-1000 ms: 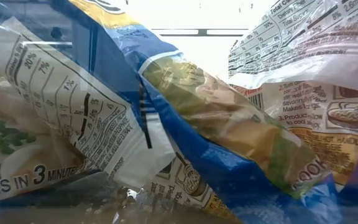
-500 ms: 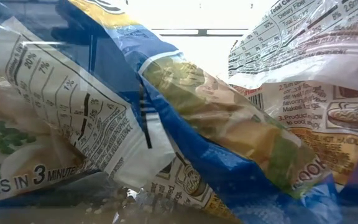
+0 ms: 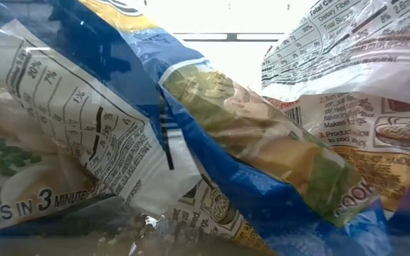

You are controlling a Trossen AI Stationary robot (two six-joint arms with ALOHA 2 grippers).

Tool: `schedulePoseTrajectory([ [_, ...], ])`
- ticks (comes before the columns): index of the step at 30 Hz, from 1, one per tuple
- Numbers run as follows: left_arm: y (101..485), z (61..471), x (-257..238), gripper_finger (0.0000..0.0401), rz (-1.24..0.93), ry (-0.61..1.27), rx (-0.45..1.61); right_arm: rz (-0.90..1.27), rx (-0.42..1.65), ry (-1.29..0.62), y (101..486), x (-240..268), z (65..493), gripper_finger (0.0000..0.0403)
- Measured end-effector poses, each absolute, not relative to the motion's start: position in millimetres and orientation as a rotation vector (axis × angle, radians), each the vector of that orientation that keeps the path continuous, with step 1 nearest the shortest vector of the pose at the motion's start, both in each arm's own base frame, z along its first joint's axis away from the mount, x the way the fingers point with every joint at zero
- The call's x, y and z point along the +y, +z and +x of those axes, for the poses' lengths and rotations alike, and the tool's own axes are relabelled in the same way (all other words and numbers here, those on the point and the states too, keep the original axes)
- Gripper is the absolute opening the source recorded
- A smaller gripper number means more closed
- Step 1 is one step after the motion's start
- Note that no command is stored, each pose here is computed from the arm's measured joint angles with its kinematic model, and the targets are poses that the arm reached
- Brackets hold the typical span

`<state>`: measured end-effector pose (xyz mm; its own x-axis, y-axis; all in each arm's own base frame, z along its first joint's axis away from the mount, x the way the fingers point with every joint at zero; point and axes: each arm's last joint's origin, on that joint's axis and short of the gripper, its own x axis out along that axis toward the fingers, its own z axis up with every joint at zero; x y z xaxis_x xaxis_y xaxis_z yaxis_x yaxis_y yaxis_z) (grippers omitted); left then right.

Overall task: Sort Maruchan noodles
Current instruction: Put the green noodle pack into the top right transparent bin

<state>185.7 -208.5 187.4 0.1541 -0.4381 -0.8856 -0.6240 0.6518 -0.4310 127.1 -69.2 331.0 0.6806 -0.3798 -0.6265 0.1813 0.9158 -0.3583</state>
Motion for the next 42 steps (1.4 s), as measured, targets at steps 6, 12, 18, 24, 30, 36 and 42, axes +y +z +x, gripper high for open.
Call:
schedulePoseTrajectory([
  [6, 162.9, 180.4, -189.7, 0.0016, -0.821, 0.207, 1.469, -0.224, 0.764, -0.345, 330.1, -69.1, 126.3, 0.0222],
  [12, 156.3, 210.2, -142.4, 0.0016, -0.716, 0.159, 1.417, -0.18, 0.752, -0.337, 329.9, -65.2, 128.4, 0.022],
  [18, 157.4, 246.8, -62.4, 0.0016, -0.678, 0.243, 1.287, -0.133, 0.743, -0.307, 328.9, -57.9, 133.7, 0.022],
  [24, 179.4, 271.4, -1.7, 0.0016, -0.657, 0.297, 1.152, -0.114, 0.777, -0.242, 322.7, -51.7, 147.2, 0.022],
  [30, 199.9, 280.6, -10.8, 0.0016, -0.564, 0.159, 1.154, -0.058, 0.885, -0.097, 305.2, -34.5, 174.2, 0.0219],
  [36, 197.7, 279.6, -34.9, 0.002, -0.291, 0.169, 1.133, -0.026, 1.002, 0.048, 284.1, 3.5, 201.3, 0.0219],
  [42, 199.5, 282.4, -36.5, 0.0071, -0.086, 0.152, 1.084, 0.086, 1.12, 0.202, 269.6, 63.0, 203.6, 0.0217],
])
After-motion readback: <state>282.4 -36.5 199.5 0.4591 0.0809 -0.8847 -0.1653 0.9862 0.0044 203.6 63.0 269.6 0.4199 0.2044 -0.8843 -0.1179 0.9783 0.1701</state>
